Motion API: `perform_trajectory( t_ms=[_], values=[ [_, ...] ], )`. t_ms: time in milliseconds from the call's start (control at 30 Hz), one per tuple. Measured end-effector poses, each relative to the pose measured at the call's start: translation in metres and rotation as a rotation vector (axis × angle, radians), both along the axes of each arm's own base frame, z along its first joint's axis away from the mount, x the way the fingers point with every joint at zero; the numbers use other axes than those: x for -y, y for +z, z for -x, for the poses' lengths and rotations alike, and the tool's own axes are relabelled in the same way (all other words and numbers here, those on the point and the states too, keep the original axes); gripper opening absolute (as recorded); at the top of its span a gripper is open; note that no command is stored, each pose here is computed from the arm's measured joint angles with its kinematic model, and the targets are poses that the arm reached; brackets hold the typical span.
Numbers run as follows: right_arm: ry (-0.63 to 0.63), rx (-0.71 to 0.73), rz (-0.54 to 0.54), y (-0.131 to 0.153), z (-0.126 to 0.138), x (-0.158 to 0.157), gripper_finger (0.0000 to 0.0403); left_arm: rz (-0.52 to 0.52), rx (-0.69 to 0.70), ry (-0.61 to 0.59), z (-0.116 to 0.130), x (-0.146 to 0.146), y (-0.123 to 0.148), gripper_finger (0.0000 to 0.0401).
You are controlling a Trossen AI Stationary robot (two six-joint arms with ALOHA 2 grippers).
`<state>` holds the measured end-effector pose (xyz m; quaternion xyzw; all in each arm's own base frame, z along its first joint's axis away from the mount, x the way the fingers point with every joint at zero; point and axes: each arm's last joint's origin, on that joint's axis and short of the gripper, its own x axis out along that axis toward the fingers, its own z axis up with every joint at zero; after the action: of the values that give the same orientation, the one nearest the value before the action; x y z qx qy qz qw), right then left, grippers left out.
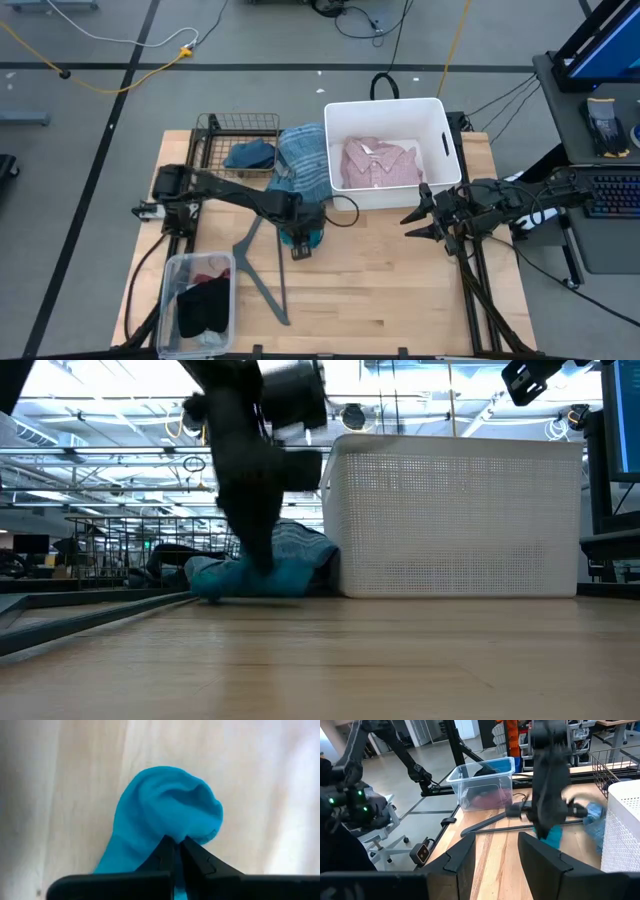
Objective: Pick & Place Cloths
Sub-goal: Put the light blue sock into the black metal basket
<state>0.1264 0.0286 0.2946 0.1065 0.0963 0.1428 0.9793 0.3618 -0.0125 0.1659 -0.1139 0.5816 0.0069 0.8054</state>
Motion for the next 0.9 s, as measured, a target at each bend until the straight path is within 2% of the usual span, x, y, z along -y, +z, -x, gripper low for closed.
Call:
perform_trajectory(
  t_ms=[167, 300, 467, 567, 733, 900],
  values=[
    [0.0, 0.0, 0.0, 0.0, 0.0, 0.0, 0.0139, 0.088, 0.172, -0.049, 0.011, 0.002, 0.052, 0.0004],
    [0.0, 0.0, 0.0, 0.0, 0.0, 0.0, 0.0139, 0.156, 0.372, -0.098, 0.027, 0.004, 0.101, 0.0003],
    [0.0, 0.0, 0.0, 0.0, 0.0, 0.0, 0.0139, 0.23, 0.723, -0.192, 0.047, 0.007, 0.165, 0.0003],
    [0.0, 0.0, 0.0, 0.0, 0.0, 0.0, 0.0139, 0.212, 0.952, -0.244, 0.06, 0.009, 0.201, 0.0004],
    [0.0, 0.0, 0.002, 0.0, 0.0, 0.0, 0.0139, 0.214, 1.264, -0.408, 0.076, 0.012, 0.24, 0.0003],
    [0.001, 0.002, 0.007, 0.0, 0.0, 0.0, 0.0139, 0.252, 1.463, -0.559, 0.083, 0.015, 0.261, 0.0003]
  ],
)
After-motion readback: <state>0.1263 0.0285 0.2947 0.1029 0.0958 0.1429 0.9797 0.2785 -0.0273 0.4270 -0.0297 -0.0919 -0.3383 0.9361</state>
